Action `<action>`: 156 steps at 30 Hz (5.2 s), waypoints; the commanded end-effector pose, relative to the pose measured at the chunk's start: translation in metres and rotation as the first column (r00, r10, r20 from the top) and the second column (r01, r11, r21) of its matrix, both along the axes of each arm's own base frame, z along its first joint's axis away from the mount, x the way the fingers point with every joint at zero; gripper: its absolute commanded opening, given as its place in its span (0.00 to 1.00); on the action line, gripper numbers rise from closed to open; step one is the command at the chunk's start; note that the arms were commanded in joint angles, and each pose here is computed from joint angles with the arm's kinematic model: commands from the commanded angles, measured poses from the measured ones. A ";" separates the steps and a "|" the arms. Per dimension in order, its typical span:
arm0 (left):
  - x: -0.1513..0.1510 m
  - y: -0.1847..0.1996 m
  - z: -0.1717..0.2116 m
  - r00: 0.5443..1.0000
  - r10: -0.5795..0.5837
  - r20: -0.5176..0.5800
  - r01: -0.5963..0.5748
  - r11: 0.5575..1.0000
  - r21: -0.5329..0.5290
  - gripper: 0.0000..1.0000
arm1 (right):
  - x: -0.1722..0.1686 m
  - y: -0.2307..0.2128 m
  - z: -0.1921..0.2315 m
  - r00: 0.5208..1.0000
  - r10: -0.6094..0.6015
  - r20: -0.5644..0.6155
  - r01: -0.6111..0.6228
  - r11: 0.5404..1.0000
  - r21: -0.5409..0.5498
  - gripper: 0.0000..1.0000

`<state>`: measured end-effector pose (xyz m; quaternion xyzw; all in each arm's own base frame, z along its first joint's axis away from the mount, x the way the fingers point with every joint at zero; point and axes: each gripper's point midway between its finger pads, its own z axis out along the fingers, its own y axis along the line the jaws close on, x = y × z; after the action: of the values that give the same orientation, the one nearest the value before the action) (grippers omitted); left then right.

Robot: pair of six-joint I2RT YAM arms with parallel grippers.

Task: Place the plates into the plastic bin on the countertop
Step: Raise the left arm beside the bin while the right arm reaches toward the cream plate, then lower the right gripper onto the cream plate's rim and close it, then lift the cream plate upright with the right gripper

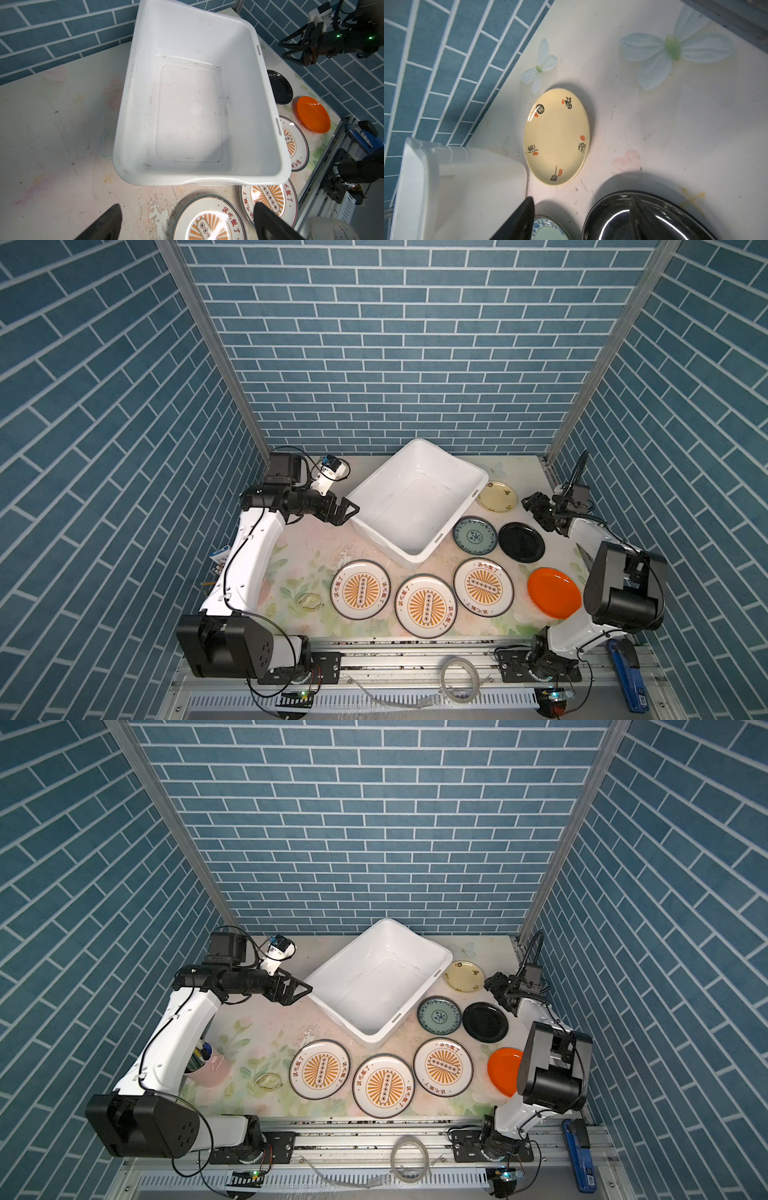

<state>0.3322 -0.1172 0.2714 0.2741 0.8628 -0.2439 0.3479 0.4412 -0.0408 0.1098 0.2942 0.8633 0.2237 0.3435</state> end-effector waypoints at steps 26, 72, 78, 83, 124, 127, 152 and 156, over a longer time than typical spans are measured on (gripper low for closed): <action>-0.007 -0.009 0.005 0.999 -0.040 -0.014 0.040 0.999 -0.028 1.00 | 0.064 0.008 -0.057 0.981 0.164 -0.100 -0.146 0.975 0.171 0.49; -0.008 -0.014 0.004 0.998 -0.046 -0.035 0.043 0.997 -0.070 0.99 | 0.078 0.036 -0.073 0.953 0.132 -0.271 -0.103 0.987 0.119 0.36; -0.008 -0.014 0.004 0.998 -0.046 -0.038 0.043 0.996 -0.076 1.00 | 0.080 0.043 -0.084 0.941 0.152 -0.302 -0.114 0.984 0.137 0.30; -0.008 -0.014 0.003 0.998 -0.047 -0.037 0.044 0.996 -0.077 1.00 | 0.080 0.049 -0.093 0.929 0.164 -0.332 -0.123 0.982 0.143 0.25; -0.007 -0.013 0.023 0.999 -0.036 -0.003 0.035 0.997 -0.069 1.00 | 0.044 -0.003 0.032 0.997 -0.076 0.030 0.074 0.996 0.058 0.00; -0.008 -0.012 0.023 0.999 -0.035 0.005 0.035 0.997 -0.065 1.00 | 0.036 -0.006 0.041 0.995 -0.088 0.048 0.086 0.995 0.046 0.00; -0.028 -0.016 0.037 0.995 -0.049 0.088 0.058 0.993 -0.103 1.00 | -0.023 -0.013 0.123 0.975 -0.108 0.193 0.116 0.993 -0.031 0.00; -0.032 -0.018 0.040 0.994 -0.053 0.096 0.065 0.990 -0.126 1.00 | -0.037 -0.007 0.134 0.971 -0.095 0.218 0.103 0.994 -0.026 0.00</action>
<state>0.3042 -0.1301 0.3040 0.2818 0.8315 -0.2836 0.3857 0.4162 -0.0534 0.2318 0.3177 0.8101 0.2153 0.4432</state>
